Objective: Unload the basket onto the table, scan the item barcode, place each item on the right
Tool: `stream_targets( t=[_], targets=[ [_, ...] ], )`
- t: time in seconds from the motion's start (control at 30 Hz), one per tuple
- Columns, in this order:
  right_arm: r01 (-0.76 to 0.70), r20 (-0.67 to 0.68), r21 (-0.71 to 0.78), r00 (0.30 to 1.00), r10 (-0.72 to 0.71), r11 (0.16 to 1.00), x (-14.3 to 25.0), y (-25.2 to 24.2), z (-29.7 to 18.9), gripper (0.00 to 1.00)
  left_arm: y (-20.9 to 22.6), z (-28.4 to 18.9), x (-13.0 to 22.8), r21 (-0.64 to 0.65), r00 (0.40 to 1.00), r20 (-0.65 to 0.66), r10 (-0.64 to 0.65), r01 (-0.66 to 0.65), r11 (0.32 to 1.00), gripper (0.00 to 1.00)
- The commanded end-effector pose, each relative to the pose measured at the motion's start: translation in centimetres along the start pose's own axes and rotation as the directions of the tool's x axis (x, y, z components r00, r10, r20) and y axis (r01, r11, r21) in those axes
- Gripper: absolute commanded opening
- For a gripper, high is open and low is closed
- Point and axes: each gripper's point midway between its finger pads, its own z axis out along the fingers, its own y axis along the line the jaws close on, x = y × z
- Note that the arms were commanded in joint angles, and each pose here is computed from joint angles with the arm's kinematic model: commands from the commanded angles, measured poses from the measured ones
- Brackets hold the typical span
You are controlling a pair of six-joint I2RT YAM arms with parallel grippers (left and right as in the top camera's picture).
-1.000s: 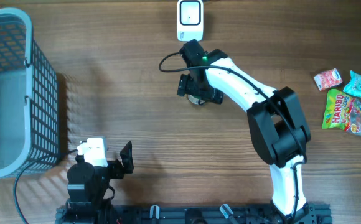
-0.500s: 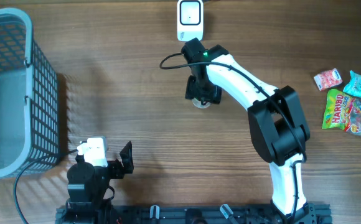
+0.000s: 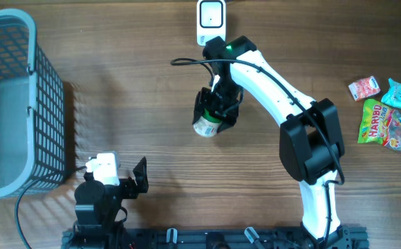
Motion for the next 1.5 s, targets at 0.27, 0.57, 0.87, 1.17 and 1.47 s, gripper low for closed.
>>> stream_targets(
  t=[0.27, 0.57, 0.87, 1.17, 1.47],
  targets=[
    [0.059, 0.168, -0.067, 0.985, -0.047, 0.996, -2.7, 2.3, -2.0, 0.60, -0.3, 0.1, 0.3, 0.020, 1.000, -0.007, 0.026, -0.026, 0.999, 1.00],
    [0.389, 0.572, -0.214, 0.793, -0.209, 0.896, -10.2, 10.6, -6.8, 0.62, -0.3, 0.1, 0.3, 0.020, 1.000, -0.007, 0.026, -0.026, 0.999, 1.00],
    [0.321, 0.871, -0.068, 0.481, -0.101, 0.945, -17.2, 9.9, -13.7, 0.62, -0.3, 0.1, 0.3, 0.020, 1.000, -0.007, 0.026, -0.026, 0.999, 1.00],
    [0.373, 0.971, 0.038, 0.204, -0.122, 0.927, -20.9, 10.4, -19.3, 0.59, -0.3, 0.1, 0.3, 0.020, 1.000, -0.007, 0.026, -0.026, 0.999, 1.00],
    [0.388, 0.993, 0.101, 0.022, -0.118, 0.916, -24.8, 10.8, -20.2, 0.55, -0.3, 0.1, 0.3, 0.020, 1.000, -0.008, 0.026, -0.026, 0.999, 1.00]
  ],
)
